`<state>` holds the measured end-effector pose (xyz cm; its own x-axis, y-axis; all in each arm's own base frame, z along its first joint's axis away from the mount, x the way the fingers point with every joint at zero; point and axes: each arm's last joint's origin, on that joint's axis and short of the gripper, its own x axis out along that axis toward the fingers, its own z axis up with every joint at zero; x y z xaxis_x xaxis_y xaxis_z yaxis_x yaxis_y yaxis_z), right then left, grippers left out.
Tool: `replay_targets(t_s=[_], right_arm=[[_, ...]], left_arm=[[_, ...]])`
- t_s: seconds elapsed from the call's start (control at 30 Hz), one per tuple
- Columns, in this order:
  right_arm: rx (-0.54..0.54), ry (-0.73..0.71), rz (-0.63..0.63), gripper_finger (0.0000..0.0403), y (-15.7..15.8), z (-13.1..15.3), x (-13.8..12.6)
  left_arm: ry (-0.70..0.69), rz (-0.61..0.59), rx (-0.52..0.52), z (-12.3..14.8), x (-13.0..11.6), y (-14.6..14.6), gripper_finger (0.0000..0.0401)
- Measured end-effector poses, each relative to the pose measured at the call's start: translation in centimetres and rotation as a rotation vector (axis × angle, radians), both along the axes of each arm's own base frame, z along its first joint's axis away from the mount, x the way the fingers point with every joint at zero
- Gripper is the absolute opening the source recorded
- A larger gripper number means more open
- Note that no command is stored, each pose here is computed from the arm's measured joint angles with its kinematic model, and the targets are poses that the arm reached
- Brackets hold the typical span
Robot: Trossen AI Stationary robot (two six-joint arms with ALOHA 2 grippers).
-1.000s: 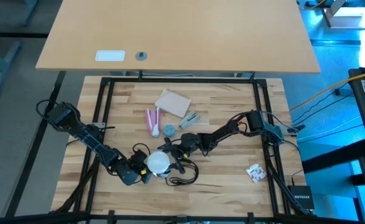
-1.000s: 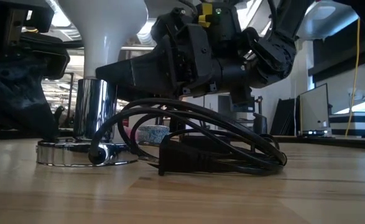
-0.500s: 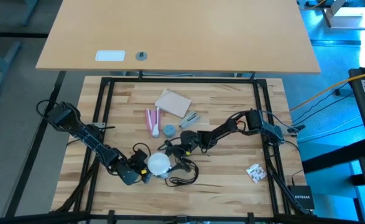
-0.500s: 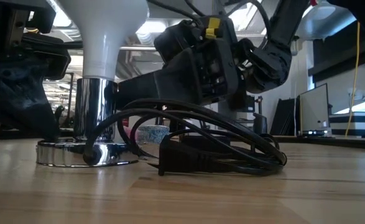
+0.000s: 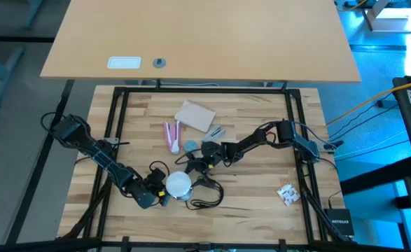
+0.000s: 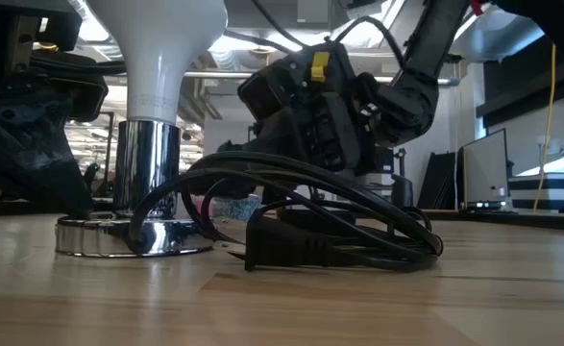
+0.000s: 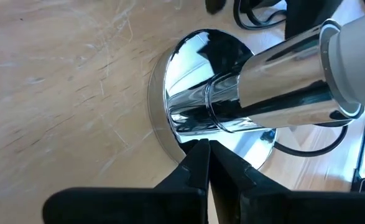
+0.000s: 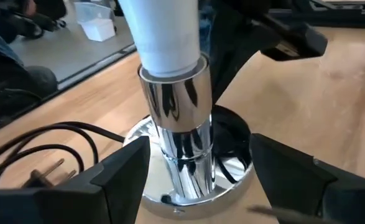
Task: Screw lightbulb
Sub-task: Remove the lightbulb from the lamp
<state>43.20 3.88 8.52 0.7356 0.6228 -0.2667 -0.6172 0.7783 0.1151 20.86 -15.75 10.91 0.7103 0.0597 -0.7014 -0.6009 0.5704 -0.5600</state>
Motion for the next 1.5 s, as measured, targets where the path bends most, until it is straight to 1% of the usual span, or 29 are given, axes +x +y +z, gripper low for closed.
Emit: replay_targets(t_s=[0.1, 0.2, 0.37, 0.5, 0.73, 0.87, 1.0, 1.17, 1.3, 1.5], right_arm=[[0.019, -0.003, 0.018, 0.028, -0.7, 0.1, 0.0], [0.039, -0.02, 0.03, 0.028, -0.8, 0.4, 0.1], [0.065, -0.061, 0.103, 0.028, -0.1, 0.9, 0.1], [0.076, -0.067, 0.114, 0.028, 0.4, 1.1, 0.0], [0.099, -0.044, 0.099, 0.028, 0.3, 1.1, 0.1], [0.083, -0.05, 0.044, 0.028, 0.3, 1.1, 0.2], [0.068, -0.095, 0.0, 0.028, 0.1, 1.4, 0.3], [0.075, -0.186, 0.01, 0.028, 0.2, 2.2, 0.5], [0.078, -0.204, 0.022, 0.028, 0.4, 2.7, 0.8], [0.065, -0.238, 0.058, 0.028, 1.9, 3.7, 1.5]], left_arm=[[-0.003, 0.004, 0.005, 0.0, 0.0, 0.0, 0.0001], [-0.008, 0.014, 0.02, 0.0, 0.0, 0.1, 0.0002], [-0.011, 0.02, 0.039, 0.0, -0.1, 0.2, 0.0002], [-0.011, 0.016, 0.047, 0.0, -0.1, 0.2, 0.0001], [-0.01, 0.004, 0.06, 0.0, -0.1, 0.2, 0.0001], [-0.013, 0.007, 0.065, 0.0, -0.1, 0.2, 0.0002], [-0.016, 0.012, 0.071, 0.0, -0.1, 0.2, 0.0001], [-0.017, 0.007, 0.078, 0.0, 0.0, 0.2, 0.0002], [-0.017, 0.001, 0.087, 0.0, 0.0, 0.2, 0.0002], [-0.024, 0.007, 0.094, 0.0, 0.0, 0.3, 0.0001]])
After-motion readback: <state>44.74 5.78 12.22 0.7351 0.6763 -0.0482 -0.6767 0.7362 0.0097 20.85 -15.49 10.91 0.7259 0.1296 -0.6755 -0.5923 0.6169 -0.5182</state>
